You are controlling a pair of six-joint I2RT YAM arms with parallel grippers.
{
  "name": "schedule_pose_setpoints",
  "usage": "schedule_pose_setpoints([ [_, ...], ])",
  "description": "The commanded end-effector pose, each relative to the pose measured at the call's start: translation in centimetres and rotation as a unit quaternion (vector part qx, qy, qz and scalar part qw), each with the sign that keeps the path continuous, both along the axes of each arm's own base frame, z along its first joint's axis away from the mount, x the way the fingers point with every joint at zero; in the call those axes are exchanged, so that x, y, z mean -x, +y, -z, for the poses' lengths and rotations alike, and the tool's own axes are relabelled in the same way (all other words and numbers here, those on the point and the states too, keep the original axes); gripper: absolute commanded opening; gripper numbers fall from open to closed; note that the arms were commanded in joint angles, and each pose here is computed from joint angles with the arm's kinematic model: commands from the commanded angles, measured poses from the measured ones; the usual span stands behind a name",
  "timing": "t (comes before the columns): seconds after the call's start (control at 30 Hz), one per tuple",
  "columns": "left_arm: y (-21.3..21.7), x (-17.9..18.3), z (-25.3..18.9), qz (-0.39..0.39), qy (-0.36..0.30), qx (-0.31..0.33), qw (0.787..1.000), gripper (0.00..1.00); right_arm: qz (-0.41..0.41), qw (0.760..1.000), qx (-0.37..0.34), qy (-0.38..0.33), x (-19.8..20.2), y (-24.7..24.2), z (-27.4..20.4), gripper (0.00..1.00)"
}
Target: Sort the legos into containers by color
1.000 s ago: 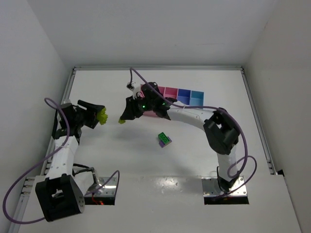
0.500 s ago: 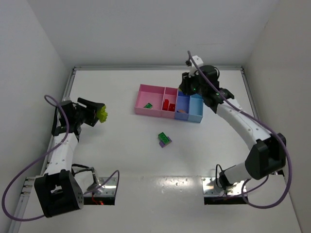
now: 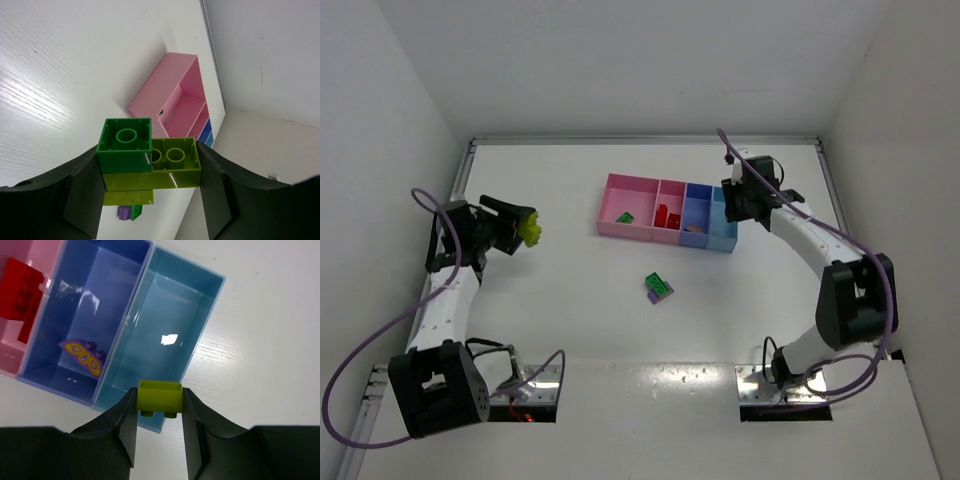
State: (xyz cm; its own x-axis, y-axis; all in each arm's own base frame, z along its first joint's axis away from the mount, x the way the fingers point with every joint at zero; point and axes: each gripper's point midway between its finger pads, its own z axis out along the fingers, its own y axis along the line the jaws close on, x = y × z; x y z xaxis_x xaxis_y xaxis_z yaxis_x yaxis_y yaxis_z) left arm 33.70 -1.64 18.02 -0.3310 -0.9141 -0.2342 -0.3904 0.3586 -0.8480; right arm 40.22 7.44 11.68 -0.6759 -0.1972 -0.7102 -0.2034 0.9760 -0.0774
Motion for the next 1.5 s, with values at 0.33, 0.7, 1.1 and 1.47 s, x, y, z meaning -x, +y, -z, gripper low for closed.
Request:
schedule_pose_setpoints([
  [0.33,-0.3,-1.0,-1.6,0.009,-0.021,0.005,1.000,0.07,-0.076,0.989,-0.129,0.004,-0.6,3.9,-1.7,0.71],
  [0.7,-0.9,-0.8,-2.0,0.019,-0.026,0.025,0.999,0.07,-0.394,0.873,-0.284,-0.037,6.3,21.0,-9.6,0.74],
  [1.1,-1.9,-0.8,-2.5,0.037,-0.024,0.056,0.997,0.07,-0.393,0.848,-0.355,-0.005,6.1,33.9,-9.6,0.80],
  [1.47,-2.2,-1.1,-2.5,0.036,-0.031,0.083,0.995,0.07,-0.396,0.846,-0.358,-0.005,7.3,44.1,-10.0,0.88],
])
